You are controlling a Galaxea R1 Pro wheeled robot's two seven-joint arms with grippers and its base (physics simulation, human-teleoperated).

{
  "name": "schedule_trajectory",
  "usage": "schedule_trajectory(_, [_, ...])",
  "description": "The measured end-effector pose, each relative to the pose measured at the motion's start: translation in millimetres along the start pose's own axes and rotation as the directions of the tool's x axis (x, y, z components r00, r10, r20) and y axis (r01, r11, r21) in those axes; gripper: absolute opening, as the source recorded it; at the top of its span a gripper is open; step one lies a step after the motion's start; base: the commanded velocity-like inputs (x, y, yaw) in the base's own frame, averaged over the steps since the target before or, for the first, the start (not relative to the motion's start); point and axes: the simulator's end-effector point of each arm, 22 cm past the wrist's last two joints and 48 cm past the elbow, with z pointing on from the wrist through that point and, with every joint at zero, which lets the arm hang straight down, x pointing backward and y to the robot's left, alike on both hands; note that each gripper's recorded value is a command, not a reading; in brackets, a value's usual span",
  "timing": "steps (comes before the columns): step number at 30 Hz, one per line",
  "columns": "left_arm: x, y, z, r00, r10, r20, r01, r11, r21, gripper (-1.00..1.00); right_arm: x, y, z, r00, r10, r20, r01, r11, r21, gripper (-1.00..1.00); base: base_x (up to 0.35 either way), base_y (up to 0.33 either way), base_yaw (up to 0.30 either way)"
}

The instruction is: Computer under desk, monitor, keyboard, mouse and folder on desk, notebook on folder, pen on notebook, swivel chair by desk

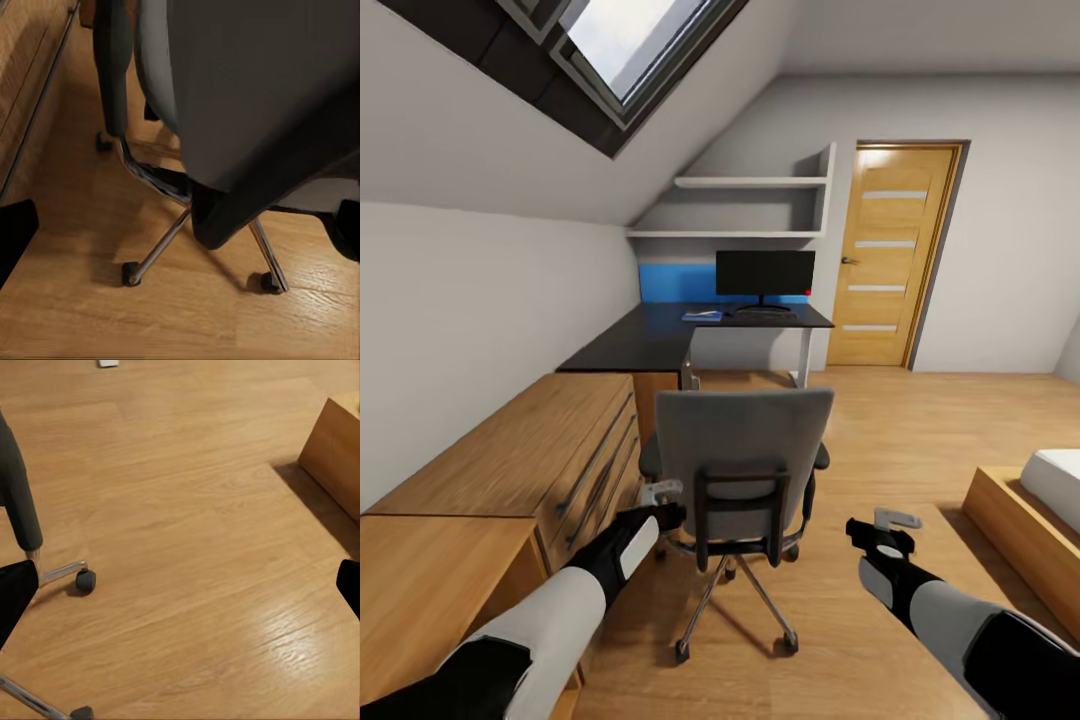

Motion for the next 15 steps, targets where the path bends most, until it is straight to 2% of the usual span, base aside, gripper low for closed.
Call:
schedule_trajectory(4, [21, 12, 9.7, 1.0, -0.007, -0.011, 0.007, 1.0, -0.021, 1.0, 0, 15, 1.1, 1.0, 0.012, 0.005, -0.011, 1.0, -0.023, 1.0, 0.0, 0.0, 0.0])
schedule_trajectory(8, [36, 25, 18.9, 0.999, -0.02, 0.033, 0.022, 0.999, -0.047, 1.0, 6, 34, -0.8, 1.0, 0.023, 0.002, -0.023, 0.998, -0.05, 1.0, 0.0, 0.0, 0.0])
schedule_trajectory(9, [36, 29, 20.6, 0.998, -0.025, 0.061, 0.028, 0.998, -0.054, 1.0, 9, 39, -1.6, 1.0, 0.029, 0.0, -0.029, 0.998, -0.057, 1.0, 0.0, 0.0, 0.0])
schedule_trajectory(15, [43, 39, 27.9, 0.994, -0.03, 0.102, 0.037, 0.997, -0.067, 1.0, 23, 45, 0.4, 0.996, 0.09, -0.016, -0.091, 0.994, -0.059, 1.0, 0.0, 0.0, 0.0])
